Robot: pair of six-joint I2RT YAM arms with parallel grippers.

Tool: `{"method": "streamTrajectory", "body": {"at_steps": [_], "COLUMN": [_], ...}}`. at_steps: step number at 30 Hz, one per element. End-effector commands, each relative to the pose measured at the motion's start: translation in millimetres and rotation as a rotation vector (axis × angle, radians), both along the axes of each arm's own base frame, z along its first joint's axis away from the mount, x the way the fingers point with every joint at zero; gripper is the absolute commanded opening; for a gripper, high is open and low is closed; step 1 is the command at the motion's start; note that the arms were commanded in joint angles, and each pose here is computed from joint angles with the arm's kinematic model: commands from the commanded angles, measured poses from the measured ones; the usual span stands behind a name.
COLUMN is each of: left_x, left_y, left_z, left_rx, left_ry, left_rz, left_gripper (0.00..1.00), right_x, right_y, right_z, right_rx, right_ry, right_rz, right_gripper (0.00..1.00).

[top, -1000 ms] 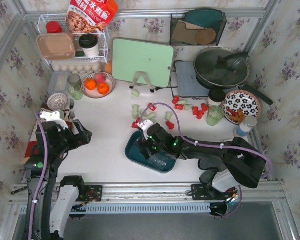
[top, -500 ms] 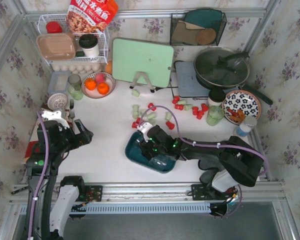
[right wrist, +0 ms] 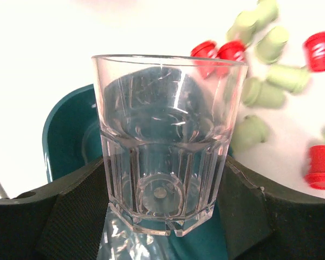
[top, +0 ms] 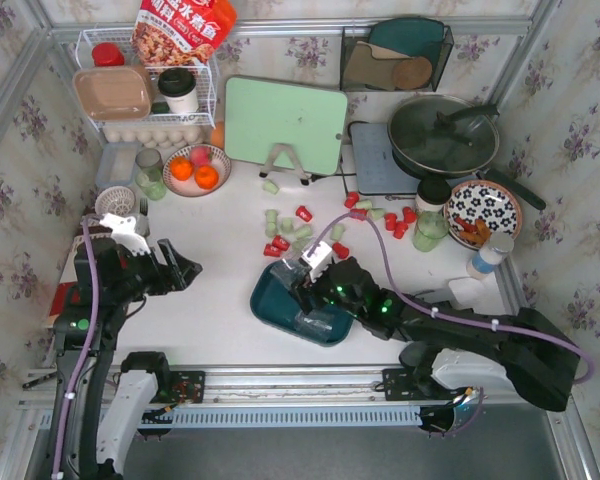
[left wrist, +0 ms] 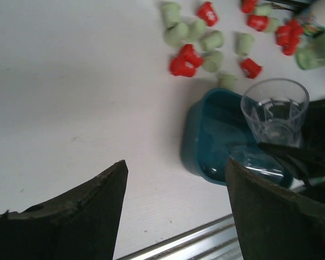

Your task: Mix the coffee capsules in the storage basket

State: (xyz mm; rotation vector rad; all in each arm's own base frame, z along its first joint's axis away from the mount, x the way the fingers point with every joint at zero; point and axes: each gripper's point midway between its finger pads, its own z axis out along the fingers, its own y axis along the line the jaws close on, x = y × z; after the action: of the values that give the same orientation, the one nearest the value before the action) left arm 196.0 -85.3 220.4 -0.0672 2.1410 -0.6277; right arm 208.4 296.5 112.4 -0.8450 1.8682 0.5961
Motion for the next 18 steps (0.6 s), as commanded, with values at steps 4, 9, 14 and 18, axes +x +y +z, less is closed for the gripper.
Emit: {"method": "streamTrajectory", "body": {"at_steps": [4,9,14,18], "left_x": [-4,2,12,19], "left_y": [-39,-58,-97,-133], "left_z": [47,66,54,61], "left_rx": [-0.109,-0.128,-0.053,0.028], "left_ry": [-0.156,-0.22,-0.192,-0.227], "left_rz": [-0.206,-0.246,-0.317,-0.386], "left_gripper": [0.7,0.68,0.68,0.68], "right_x": [25,19,9,4], "right_y": [-20,-33,-47,-53], "right_z": [79,84,88,92], "right_rx": [0.235,0.287,0.322,0.345], "right_ry": [-0.315,-0.387,-0.444,-0.485], "right_rz": [-0.135,-0.134,-0.126,-0.115], "right_gripper": [0.0,0.0,0.0,0.0]}}
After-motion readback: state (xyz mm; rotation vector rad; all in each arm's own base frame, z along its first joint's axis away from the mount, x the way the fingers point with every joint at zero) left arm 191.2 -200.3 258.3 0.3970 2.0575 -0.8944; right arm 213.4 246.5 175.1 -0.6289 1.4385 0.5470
